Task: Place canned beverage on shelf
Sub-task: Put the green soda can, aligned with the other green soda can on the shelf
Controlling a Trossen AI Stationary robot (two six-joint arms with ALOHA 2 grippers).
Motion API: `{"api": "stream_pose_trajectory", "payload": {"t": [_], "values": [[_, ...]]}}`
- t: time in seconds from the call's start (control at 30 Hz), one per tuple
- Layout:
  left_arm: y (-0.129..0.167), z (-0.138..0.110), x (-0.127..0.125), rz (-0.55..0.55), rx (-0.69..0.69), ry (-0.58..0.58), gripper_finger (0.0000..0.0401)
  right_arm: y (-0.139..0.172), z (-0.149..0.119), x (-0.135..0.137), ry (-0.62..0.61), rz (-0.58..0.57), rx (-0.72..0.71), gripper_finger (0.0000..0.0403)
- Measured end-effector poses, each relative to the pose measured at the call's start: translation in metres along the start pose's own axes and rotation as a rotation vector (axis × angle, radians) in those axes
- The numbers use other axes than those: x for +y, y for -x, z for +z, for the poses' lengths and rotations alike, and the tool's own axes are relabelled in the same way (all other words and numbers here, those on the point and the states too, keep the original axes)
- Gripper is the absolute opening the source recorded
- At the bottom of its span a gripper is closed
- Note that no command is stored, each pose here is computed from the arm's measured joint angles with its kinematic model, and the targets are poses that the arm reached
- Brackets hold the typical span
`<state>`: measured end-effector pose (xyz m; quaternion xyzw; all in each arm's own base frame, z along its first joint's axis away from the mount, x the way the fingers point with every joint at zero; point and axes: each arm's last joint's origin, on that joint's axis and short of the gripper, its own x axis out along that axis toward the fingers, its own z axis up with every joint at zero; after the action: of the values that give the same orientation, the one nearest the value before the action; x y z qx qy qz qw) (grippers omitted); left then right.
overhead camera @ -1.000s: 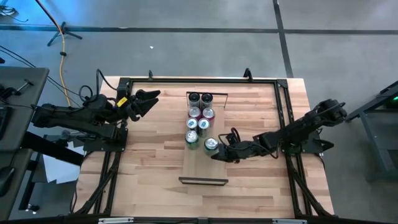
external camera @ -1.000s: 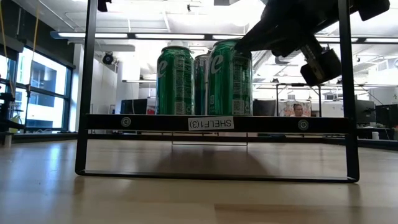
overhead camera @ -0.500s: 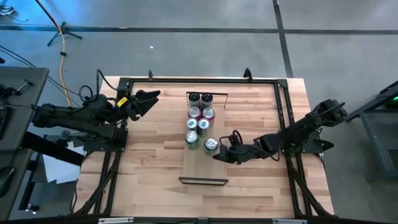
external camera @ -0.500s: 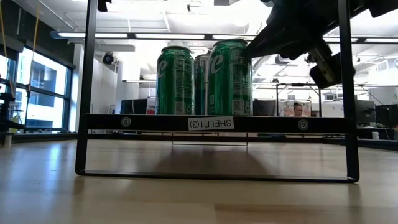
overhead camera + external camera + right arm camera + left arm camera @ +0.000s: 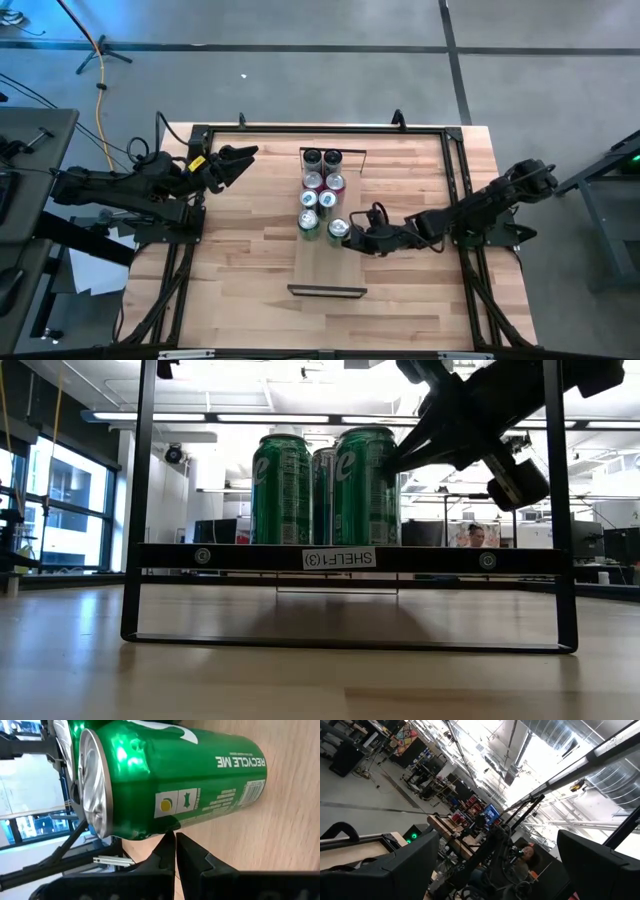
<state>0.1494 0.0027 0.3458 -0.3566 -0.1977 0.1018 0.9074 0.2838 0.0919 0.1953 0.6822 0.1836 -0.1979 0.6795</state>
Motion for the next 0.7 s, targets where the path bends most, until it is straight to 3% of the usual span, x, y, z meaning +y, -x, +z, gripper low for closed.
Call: {"api": "stream_pose_trajectory", "payload": {"t": [0.43,0.7], "values": [[0.0,0.0,0.0,0.009,-0.005,-0.002,0.0365,-0.005,0.016,0.003,0.023,-0.006,-0.017,0.0],[0.0,0.0,0.001,0.015,-0.01,-0.003,0.0365,0.001,0.007,0.006,0.075,0.017,0.095,0.0]]}}
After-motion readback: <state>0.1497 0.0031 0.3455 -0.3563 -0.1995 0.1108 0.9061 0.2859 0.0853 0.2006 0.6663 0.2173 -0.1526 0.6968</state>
